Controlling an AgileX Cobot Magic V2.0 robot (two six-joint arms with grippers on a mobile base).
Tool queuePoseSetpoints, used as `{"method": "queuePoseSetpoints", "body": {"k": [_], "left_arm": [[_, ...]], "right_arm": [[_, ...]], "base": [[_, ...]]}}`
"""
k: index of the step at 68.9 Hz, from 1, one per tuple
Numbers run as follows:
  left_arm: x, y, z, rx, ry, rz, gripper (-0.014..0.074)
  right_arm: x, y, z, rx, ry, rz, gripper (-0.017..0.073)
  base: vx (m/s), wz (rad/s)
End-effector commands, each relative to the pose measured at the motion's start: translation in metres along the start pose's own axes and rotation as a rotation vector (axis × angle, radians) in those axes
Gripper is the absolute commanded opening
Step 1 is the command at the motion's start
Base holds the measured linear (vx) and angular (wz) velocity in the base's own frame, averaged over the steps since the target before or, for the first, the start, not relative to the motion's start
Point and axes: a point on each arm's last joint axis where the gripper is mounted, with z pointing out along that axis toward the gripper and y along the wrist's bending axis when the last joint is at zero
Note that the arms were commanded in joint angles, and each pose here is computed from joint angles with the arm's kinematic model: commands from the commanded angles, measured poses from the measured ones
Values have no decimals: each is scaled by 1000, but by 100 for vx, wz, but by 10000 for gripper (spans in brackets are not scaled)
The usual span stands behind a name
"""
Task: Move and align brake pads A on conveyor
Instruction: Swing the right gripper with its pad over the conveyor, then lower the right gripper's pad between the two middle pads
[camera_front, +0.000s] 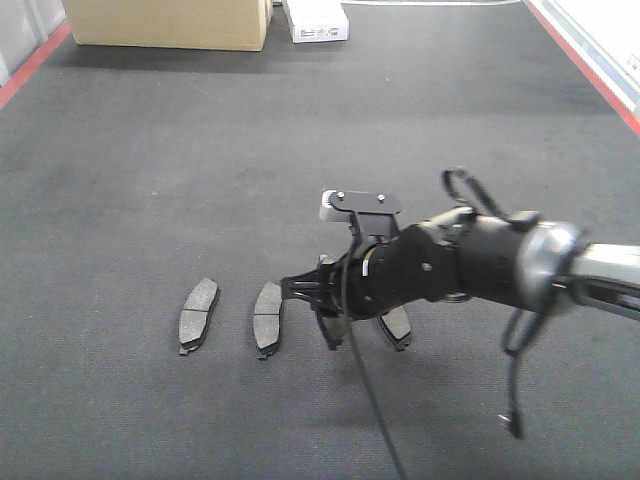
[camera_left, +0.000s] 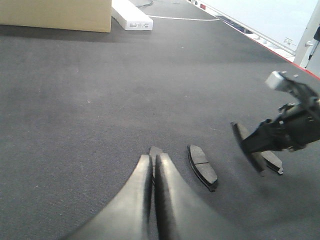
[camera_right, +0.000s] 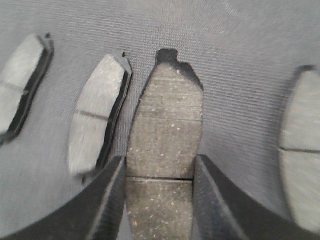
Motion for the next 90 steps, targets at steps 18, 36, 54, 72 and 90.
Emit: {"method": "queuePoseSetpoints", "body": {"k": [18,36,54,72,90], "left_arm": [[-12,-3,-2,27,-73,11,-6],[-12,-3,-2,27,-73,11,-6],[-12,-3,-2,27,-73,11,-6],[-12,-3,-2,27,-73,11,-6],[-12,-3,-2,27,-73,11,-6]], "right_arm": [[-24,8,11,-32,-82,34,132],[-28,-5,16,-9,-92,69,137],[-28,-9,23,1,-92,64,141],[-24,-12,35,9,-78,65,151],[-23,-13,35,12,-69,65,325]], "base": [[0,0],[0,0],[0,0],[0,0],[0,0]]}}
